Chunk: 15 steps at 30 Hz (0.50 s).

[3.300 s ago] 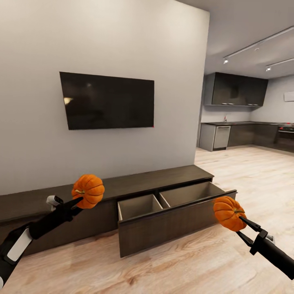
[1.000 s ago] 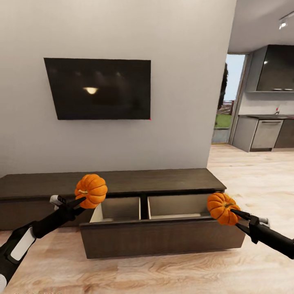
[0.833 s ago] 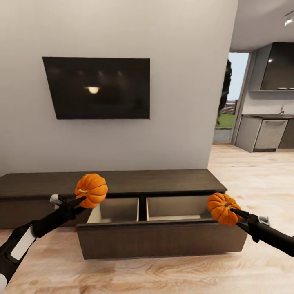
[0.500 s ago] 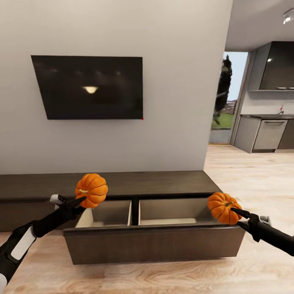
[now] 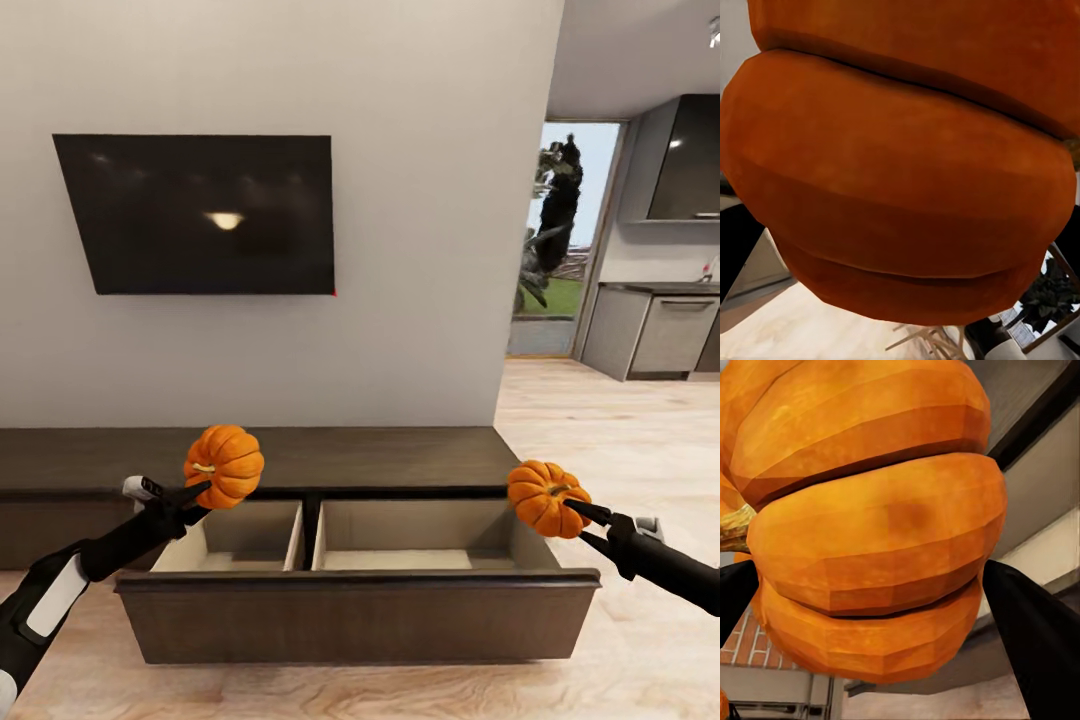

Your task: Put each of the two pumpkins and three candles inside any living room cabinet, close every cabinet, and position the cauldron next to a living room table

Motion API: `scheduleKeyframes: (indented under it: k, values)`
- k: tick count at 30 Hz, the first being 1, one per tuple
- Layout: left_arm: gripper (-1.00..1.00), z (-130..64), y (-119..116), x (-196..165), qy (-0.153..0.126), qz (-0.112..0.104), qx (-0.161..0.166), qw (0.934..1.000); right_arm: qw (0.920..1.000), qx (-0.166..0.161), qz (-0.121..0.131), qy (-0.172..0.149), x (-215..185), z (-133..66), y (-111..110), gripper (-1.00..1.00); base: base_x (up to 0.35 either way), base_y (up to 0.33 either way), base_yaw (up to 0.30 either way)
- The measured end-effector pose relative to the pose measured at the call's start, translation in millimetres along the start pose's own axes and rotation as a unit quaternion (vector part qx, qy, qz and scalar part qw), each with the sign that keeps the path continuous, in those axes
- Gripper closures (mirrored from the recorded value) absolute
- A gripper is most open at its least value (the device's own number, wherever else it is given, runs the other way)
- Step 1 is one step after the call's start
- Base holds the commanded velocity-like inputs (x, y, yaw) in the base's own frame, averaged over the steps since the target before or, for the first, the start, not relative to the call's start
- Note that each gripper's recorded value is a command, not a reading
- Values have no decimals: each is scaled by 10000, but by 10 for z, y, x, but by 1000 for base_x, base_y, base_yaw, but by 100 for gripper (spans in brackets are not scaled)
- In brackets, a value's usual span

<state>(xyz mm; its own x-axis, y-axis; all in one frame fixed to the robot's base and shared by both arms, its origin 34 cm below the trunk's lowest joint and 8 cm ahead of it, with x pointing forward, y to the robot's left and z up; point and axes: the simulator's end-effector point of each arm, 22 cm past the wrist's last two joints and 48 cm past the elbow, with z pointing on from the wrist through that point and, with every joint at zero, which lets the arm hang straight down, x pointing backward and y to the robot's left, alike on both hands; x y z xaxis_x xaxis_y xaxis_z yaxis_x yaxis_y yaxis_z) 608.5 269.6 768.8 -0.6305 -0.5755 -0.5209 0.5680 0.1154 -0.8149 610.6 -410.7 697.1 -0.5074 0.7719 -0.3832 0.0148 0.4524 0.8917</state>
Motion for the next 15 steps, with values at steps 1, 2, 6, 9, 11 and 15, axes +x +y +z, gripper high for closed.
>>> scheduleKeyframes:
  k: [1, 2, 6, 9, 11, 15]
  values:
    - [100, 0, 0, 0, 0, 0, 0, 10000, 10000, 13, -9, 0, 0, 0, -5, 100, 216, -242, 0]
    - [100, 0, -1, 0, 0, 1, 1, 10000, 10000, 11, -18, -2, -2, -1, 1, 100, 233, -225, 0]
    - [100, 2, 0, 4, 8, 2, -3, 10000, 9999, -57, -149, -30, -33, -7, 114, 100, 281, -145, 0]
    - [100, 2, 3, 7, 13, 4, -7, 10000, 9997, -96, -241, -47, -50, -11, 186, 100, 283, -140, 0]
    - [100, 5, 8, 16, 26, 1, -15, 10000, 9996, -78, -285, 31, 1, 22, 197, 100, 260, -178, 0]
    - [100, 66, 46, 155, 231, -54, -45, 9997, 9972, 278, -453, 531, 345, 217, 78, 100, 248, -181, 0]
